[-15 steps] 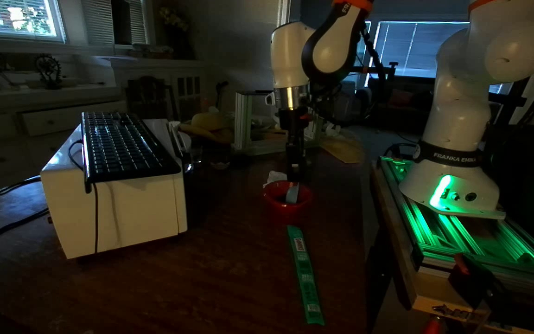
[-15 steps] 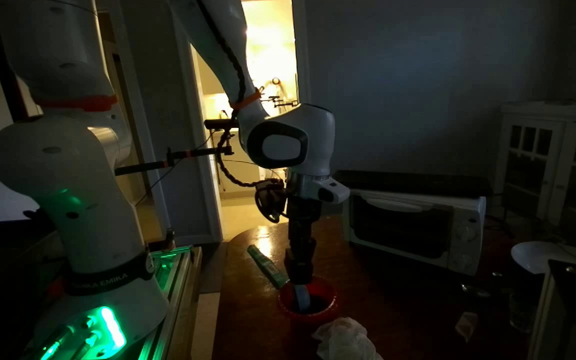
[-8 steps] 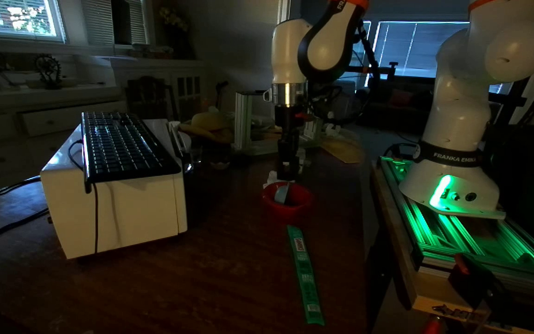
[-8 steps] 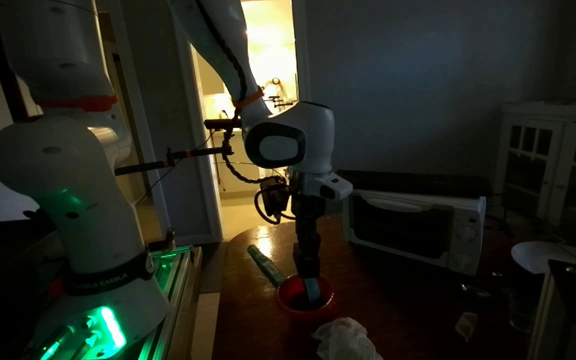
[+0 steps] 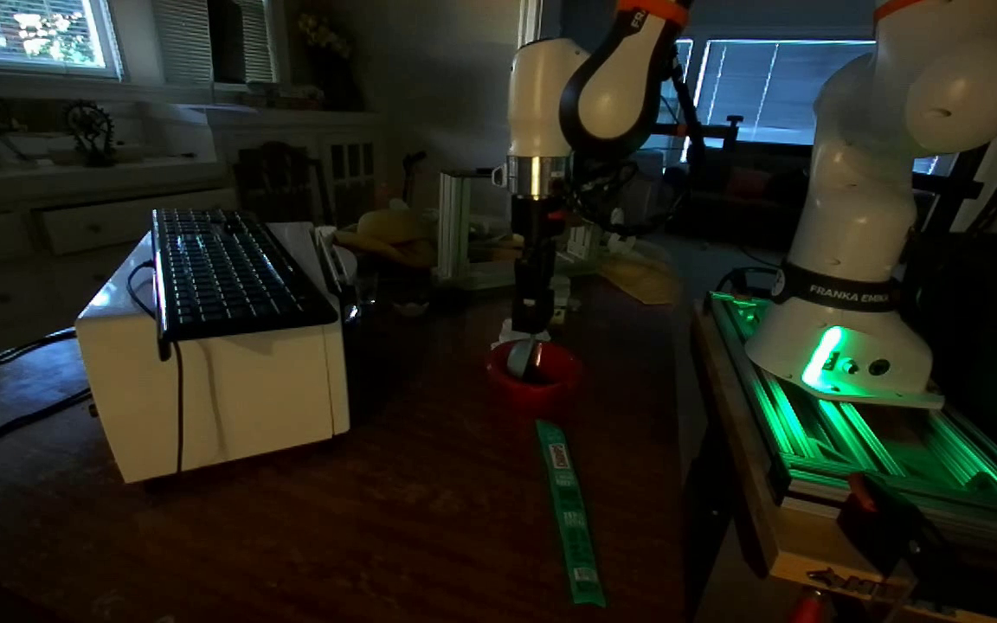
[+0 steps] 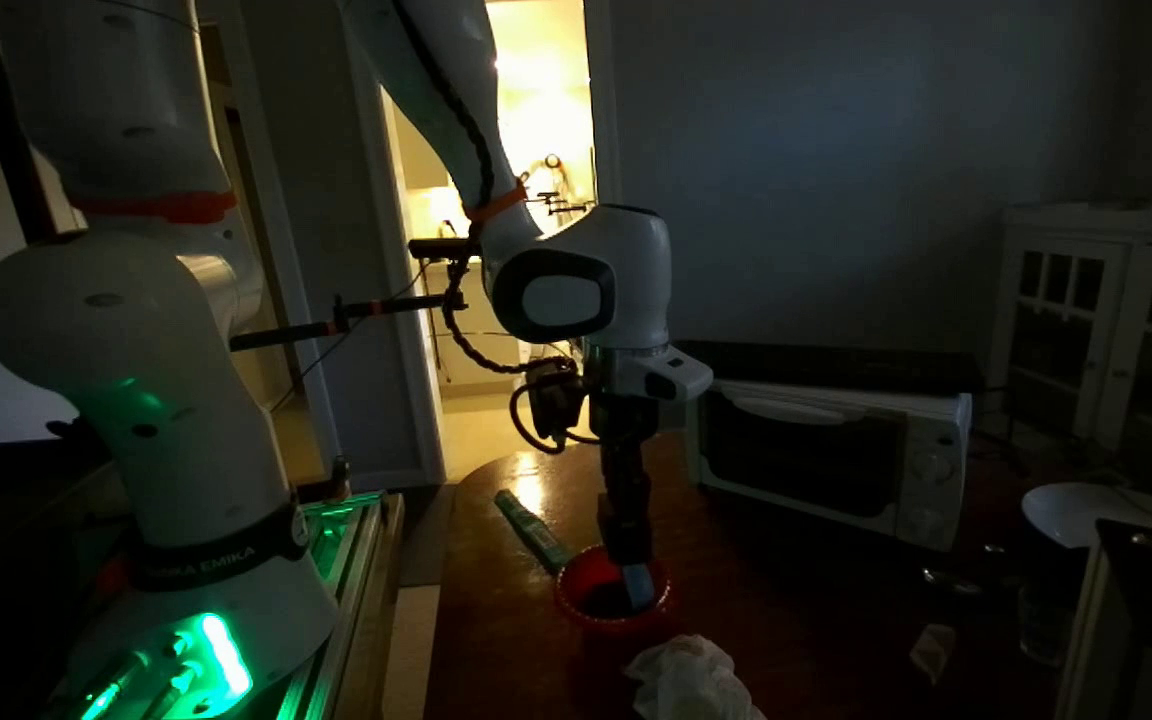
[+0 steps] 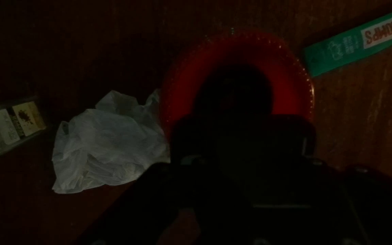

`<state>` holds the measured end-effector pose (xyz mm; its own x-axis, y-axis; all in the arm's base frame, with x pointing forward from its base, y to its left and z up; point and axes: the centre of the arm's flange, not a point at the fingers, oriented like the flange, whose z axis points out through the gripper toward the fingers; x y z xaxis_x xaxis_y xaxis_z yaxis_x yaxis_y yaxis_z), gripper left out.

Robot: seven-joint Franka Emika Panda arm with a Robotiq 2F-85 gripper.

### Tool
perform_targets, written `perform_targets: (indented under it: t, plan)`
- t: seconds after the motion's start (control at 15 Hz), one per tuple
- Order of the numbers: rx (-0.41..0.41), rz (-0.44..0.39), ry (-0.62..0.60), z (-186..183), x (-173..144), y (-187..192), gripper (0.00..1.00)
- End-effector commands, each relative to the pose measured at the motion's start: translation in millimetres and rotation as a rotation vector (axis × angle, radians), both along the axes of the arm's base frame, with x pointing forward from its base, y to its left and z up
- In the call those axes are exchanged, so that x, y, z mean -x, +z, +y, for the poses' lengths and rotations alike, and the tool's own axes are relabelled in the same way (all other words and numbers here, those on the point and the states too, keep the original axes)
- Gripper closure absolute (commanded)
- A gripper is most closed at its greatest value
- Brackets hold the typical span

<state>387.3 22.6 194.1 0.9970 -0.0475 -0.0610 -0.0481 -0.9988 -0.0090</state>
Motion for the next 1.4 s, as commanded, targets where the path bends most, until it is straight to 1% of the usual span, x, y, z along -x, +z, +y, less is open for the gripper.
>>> perform_targets:
  t: [0.0,0.2,0.4,0.6,0.87,1.0,1.13,1.33]
  plan:
    - [0.03,0.029,0.008,-6,20,7,0.78]
    - [0.004,-0.021,0.024,3,26,18,0.78]
    - [-0.008,-0.098,0.03,15,26,35,0.78]
    - [-0.007,-0.132,0.046,24,31,49,0.78]
    - [0.009,-0.159,0.048,31,50,63,0.78]
    - [0.022,-0.18,0.04,33,55,69,0.78]
    - [0.083,-0.215,0.05,37,60,73,0.78]
    - [0.13,-0.224,0.047,43,60,75,0.78]
